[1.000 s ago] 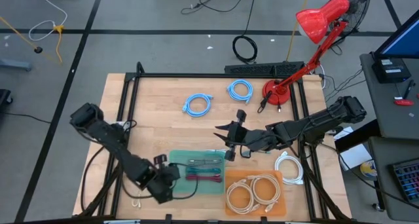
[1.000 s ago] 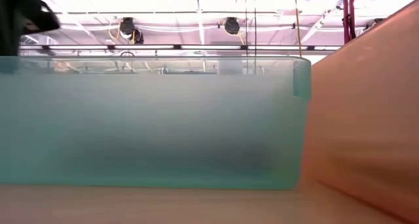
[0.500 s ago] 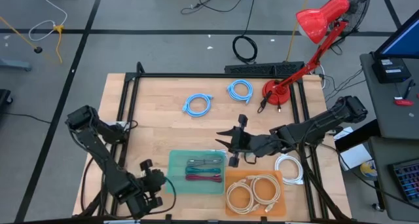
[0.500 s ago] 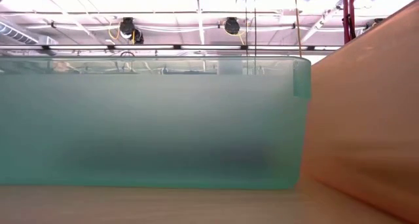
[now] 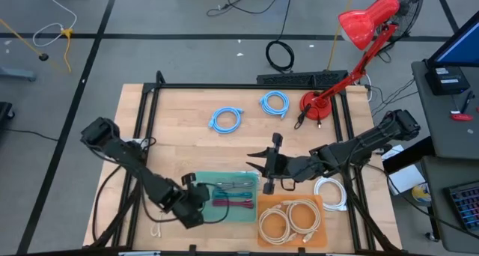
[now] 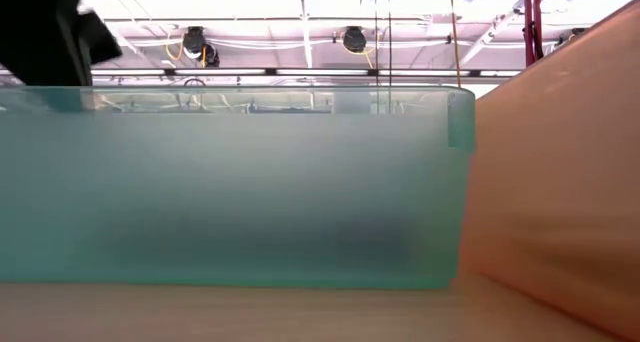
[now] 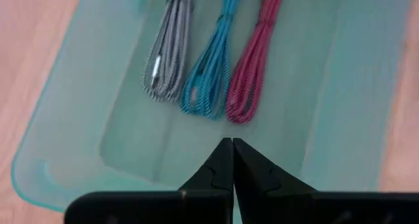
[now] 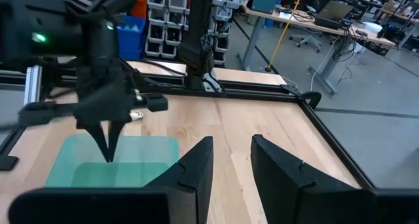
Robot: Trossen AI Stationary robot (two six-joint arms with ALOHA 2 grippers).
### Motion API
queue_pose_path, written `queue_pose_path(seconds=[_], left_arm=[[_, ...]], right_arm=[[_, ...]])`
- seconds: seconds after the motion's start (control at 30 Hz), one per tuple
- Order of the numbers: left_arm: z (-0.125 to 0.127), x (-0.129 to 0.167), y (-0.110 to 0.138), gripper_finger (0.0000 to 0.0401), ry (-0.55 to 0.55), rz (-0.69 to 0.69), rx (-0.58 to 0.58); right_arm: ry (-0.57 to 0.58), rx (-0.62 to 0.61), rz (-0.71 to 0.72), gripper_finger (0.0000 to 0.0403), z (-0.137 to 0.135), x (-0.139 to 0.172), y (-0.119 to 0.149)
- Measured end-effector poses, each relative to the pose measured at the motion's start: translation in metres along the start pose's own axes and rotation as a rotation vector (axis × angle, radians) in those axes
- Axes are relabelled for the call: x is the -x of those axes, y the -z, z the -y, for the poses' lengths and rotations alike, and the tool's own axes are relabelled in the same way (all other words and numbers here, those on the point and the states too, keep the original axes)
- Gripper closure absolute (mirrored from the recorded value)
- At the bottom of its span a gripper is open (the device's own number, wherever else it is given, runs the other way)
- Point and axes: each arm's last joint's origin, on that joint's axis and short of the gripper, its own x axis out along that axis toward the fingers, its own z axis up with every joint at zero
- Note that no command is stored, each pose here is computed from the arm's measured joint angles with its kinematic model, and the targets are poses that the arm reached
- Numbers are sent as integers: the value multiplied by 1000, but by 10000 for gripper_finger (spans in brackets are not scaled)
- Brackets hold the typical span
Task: Pick & Place USB Port
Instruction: Adjust the green bin
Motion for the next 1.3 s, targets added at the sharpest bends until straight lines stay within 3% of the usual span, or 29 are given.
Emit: queue_pose_path(seconds=[0.23,0.83,1.3], left_arm=[[-1,-15,16,399,151,-131,28],[35,-2,60,400,384,-176,63],[50,12,87,401,420,-208,83]], right_arm=[[0,1,-2,309,0,0,0],[3,-1,0,309,1,-1,0],[7,-2,-1,310,1,-1,0]])
